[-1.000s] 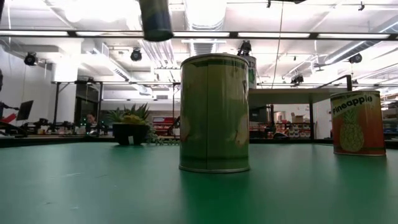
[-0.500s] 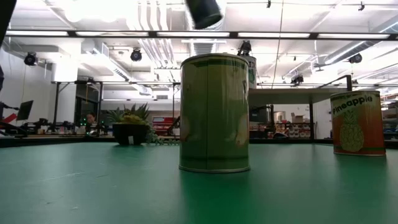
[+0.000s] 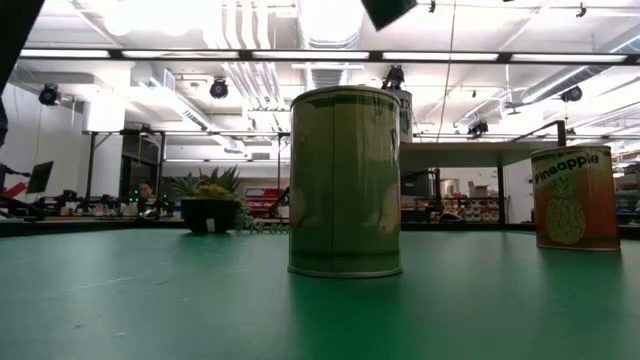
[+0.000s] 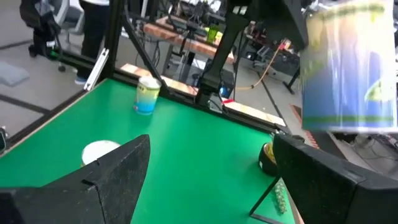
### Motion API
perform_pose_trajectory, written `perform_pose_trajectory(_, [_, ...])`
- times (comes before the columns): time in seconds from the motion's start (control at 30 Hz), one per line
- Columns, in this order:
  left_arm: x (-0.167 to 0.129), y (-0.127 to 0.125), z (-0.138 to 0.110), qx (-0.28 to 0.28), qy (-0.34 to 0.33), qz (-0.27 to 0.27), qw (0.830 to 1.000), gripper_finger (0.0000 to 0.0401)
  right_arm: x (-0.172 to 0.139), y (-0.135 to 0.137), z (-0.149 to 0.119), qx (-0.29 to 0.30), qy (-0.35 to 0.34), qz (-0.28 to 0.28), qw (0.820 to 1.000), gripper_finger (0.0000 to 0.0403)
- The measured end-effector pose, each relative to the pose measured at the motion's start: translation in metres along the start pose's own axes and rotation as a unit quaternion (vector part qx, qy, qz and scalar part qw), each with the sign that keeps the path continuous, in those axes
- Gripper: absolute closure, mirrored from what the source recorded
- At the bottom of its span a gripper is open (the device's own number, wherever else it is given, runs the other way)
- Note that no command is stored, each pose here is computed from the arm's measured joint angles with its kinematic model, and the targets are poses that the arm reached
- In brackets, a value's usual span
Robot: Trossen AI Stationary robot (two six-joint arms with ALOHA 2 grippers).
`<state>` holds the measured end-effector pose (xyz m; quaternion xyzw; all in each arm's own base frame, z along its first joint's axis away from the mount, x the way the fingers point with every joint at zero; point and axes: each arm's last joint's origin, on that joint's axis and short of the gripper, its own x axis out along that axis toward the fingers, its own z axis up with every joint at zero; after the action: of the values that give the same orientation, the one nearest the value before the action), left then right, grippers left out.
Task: Pick and place cans onto a shelf
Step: Put the canned peas on the shelf
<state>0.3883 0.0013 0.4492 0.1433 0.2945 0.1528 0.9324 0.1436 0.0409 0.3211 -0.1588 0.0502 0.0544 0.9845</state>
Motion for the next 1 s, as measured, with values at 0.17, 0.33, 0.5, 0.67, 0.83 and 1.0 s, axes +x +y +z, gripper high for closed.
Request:
perform_pose_trajectory(0.17, [0.028, 0.006, 0.0, -0.004, -0.01, -0.005, 1.0, 0.0092, -0.016, -0.002, -0.005, 0.005, -0.025, -0.007, 1.0, 0.0077])
perform_pose_trajectory(0.33, [0.054, 0.012, 0.006, -0.002, -0.041, -0.009, 0.999, 0.0092, -0.037, -0.007, -0.005, 0.012, -0.065, -0.019, 0.998, 0.0077])
perform_pose_trajectory(0.5, [0.073, 0.014, 0.004, 0.012, -0.046, 0.002, 0.999, 0.0092, -0.045, -0.008, -0.008, 0.017, -0.077, -0.022, 0.997, 0.0077])
perform_pose_trajectory(0.67, [0.09, 0.015, 0.004, 0.01, -0.064, 0.012, 0.998, 0.0092, -0.049, -0.008, -0.011, 0.01, -0.083, -0.024, 0.996, 0.0077])
perform_pose_trajectory(0.83, [0.107, 0.016, 0.002, 0.003, -0.075, 0.022, 0.997, 0.0092, -0.054, -0.009, -0.011, 0.012, -0.096, -0.021, 0.995, 0.0077])
perform_pose_trajectory(1.0, [0.126, 0.017, -0.006, 0.003, -0.059, 0.025, 0.998, 0.0092, -0.058, -0.008, -0.011, 0.008, -0.113, 0.003, 0.994, 0.0077])
